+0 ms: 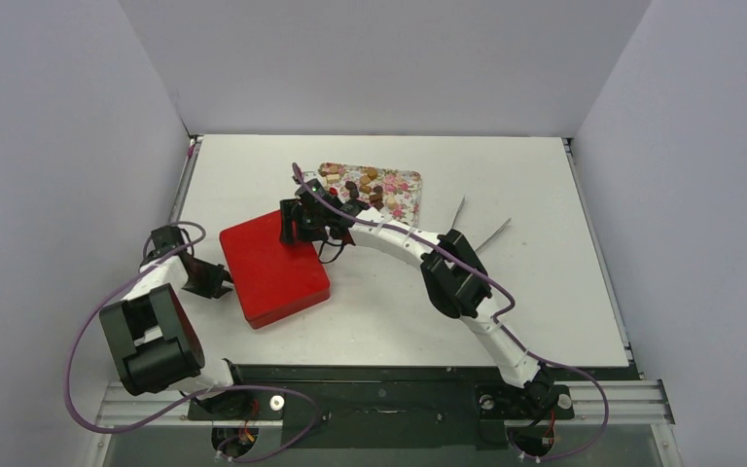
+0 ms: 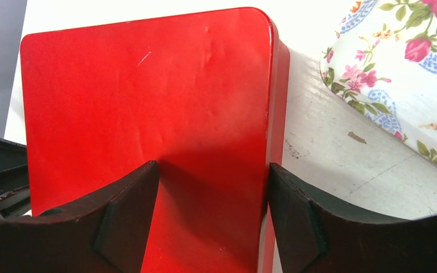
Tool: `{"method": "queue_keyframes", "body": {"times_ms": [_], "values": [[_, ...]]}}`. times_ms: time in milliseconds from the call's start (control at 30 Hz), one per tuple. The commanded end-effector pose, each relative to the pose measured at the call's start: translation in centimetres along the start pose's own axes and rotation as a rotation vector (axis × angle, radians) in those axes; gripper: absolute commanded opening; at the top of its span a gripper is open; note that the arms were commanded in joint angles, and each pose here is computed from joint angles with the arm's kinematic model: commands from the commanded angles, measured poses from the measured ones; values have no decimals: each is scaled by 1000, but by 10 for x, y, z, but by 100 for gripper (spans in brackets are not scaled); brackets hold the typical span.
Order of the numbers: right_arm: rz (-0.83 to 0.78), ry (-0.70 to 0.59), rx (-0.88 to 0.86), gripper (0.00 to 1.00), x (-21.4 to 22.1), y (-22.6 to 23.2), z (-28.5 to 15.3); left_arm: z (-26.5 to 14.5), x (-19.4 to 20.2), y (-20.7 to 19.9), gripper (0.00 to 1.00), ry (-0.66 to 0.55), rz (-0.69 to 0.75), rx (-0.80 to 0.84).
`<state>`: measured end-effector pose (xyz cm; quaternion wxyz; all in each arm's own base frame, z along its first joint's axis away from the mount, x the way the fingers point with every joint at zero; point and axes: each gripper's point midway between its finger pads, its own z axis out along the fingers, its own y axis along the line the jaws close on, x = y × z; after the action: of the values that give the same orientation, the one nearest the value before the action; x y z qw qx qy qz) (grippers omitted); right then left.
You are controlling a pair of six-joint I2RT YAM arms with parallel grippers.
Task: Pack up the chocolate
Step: Close the box lid on the packing box.
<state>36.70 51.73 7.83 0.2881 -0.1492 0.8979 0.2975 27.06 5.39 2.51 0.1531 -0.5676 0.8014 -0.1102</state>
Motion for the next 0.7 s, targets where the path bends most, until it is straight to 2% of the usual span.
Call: {"method": "queue_keyframes", "body": {"times_ms": [0, 433, 667], "values": [[-42, -40, -7, 65, -13, 22, -20, 0, 9, -20, 18, 38, 7, 87], [-123, -44, 50, 73, -5, 27, -27, -3, 15, -15, 18, 36, 20, 82], [-122, -50, 72, 74, -9, 21, -31, -15, 2, 4, 14, -59, 12, 23]]}}
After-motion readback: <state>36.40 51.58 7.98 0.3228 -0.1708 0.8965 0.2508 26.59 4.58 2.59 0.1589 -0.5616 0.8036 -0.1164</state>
